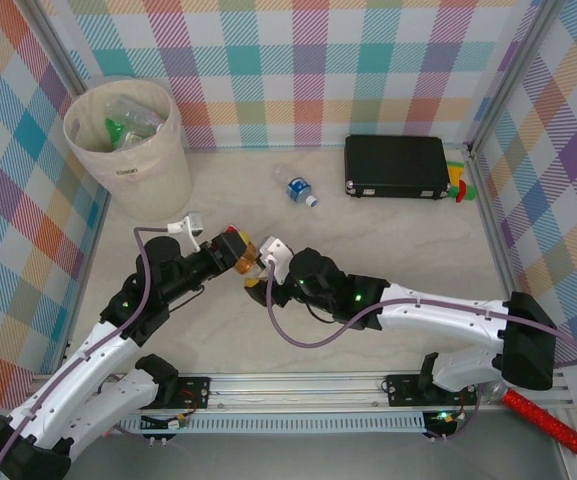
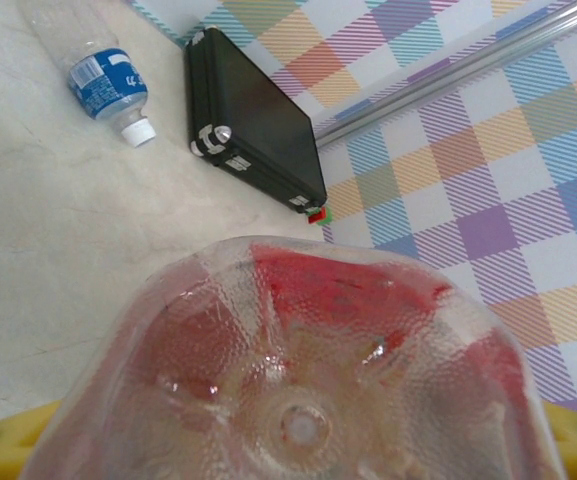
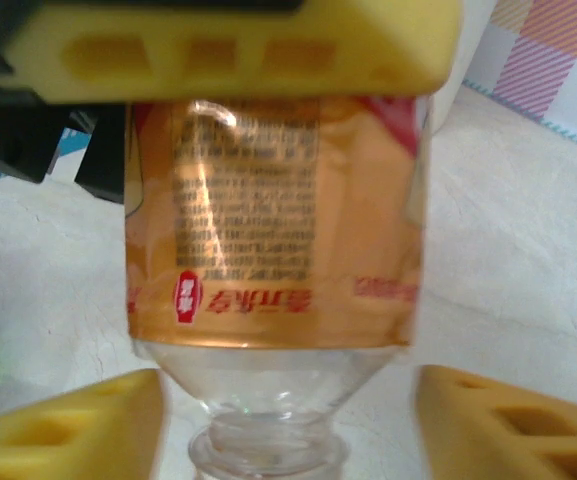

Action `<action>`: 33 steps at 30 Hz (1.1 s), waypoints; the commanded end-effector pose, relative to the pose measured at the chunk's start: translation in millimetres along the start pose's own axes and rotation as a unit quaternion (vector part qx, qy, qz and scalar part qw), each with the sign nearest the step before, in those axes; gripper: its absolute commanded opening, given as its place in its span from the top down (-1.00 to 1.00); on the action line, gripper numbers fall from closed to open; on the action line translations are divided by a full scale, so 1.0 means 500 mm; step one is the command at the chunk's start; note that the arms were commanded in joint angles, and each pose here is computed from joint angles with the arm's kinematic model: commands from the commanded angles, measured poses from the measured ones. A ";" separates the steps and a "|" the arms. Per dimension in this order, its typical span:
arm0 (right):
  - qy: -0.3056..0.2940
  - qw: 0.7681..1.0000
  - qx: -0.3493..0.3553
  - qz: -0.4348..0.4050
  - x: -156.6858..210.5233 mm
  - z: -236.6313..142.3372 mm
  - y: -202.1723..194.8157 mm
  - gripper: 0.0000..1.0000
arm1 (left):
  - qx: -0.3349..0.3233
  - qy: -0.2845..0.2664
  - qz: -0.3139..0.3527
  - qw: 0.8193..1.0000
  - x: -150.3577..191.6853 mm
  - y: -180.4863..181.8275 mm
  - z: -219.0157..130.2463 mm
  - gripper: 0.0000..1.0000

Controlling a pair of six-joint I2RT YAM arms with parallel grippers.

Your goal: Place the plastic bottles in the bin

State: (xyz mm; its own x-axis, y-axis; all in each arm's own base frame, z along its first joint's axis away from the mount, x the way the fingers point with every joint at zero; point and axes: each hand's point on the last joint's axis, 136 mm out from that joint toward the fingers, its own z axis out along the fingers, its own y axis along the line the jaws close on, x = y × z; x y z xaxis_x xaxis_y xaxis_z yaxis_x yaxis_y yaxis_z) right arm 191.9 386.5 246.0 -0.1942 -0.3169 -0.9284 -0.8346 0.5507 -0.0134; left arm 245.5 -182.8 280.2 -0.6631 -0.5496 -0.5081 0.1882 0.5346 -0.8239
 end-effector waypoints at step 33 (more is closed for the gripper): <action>-0.075 0.995 0.054 0.044 0.051 -0.051 -0.082 -0.98 | -0.279 -0.110 0.191 0.935 -0.191 0.031 -0.140 -0.14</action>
State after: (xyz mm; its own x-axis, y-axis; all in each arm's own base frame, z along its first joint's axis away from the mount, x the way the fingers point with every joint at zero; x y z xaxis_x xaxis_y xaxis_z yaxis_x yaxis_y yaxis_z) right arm 205.0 338.7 211.0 -0.2007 -0.2414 -0.9494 -0.7630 0.6464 -0.0031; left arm 258.4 -101.0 315.2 -0.5007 -0.3986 -0.7684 -0.0162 0.8918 -0.4521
